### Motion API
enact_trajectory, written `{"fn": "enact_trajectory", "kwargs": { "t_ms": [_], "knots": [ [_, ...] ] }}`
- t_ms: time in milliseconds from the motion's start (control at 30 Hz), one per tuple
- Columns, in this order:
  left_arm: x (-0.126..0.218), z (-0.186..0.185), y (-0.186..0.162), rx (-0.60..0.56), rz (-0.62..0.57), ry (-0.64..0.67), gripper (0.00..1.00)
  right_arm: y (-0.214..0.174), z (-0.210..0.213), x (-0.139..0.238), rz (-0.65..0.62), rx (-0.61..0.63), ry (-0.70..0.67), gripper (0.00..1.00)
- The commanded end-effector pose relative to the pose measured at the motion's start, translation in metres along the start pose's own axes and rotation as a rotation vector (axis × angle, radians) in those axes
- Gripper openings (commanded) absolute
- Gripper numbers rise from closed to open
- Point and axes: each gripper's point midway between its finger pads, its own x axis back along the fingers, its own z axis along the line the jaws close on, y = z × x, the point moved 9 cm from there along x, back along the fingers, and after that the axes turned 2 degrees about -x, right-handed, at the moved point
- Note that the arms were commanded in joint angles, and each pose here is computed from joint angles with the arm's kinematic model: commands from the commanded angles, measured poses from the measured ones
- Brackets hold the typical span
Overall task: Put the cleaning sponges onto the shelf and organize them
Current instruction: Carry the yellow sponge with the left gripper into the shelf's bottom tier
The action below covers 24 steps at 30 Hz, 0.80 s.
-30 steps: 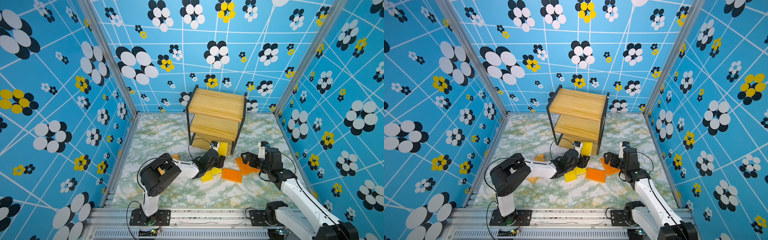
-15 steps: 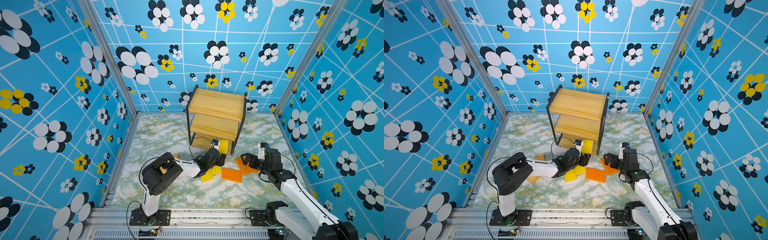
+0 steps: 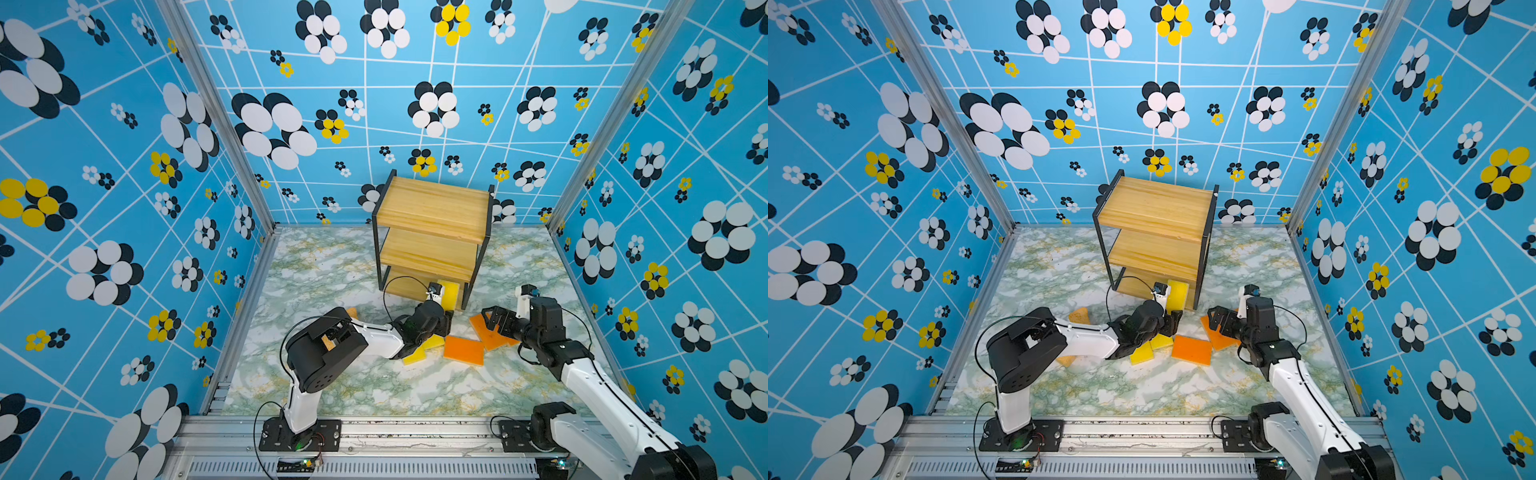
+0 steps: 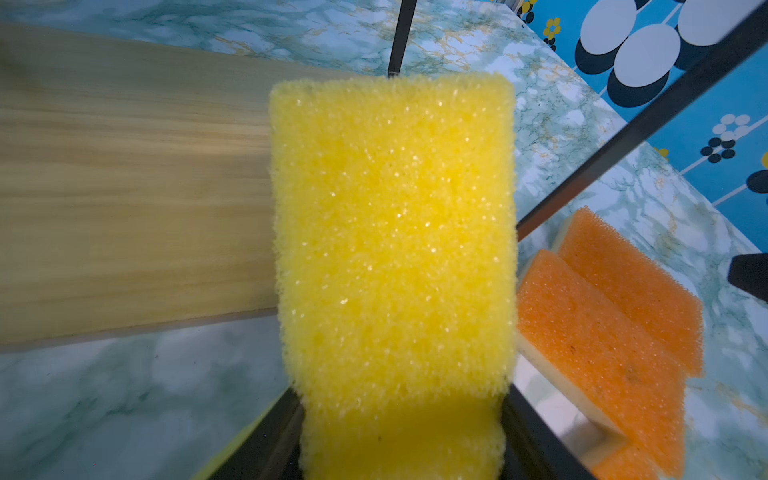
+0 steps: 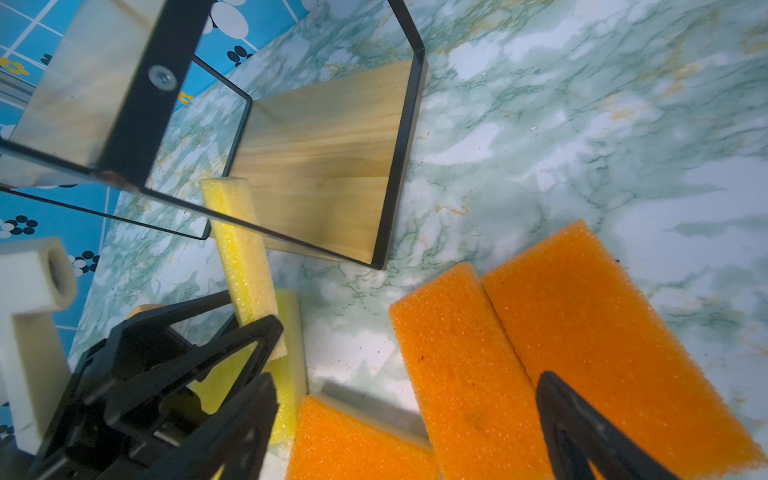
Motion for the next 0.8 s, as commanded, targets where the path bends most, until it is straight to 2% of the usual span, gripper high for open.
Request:
{"fn": "enact_trajectory", "kwargs": {
  "t_ms": [0, 433, 767],
  "knots": [
    [-0.004, 0.001, 0.000, -0.036, -0.011, 0.041, 0.62, -0.006, -0.002, 0.001, 0.002, -0.002, -0.005, 0.99],
    [-0.016, 0.004, 0.008, -0.119, -0.090, 0.141, 0.63, -0.007, -0.003, 0.004, -0.007, 0.001, -0.011, 0.99],
    [-0.028, 0.001, 0.013, -0.131, -0.117, 0.157, 0.65, -0.010, -0.004, 0.006, -0.012, -0.001, -0.011, 0.99]
  ]
}}
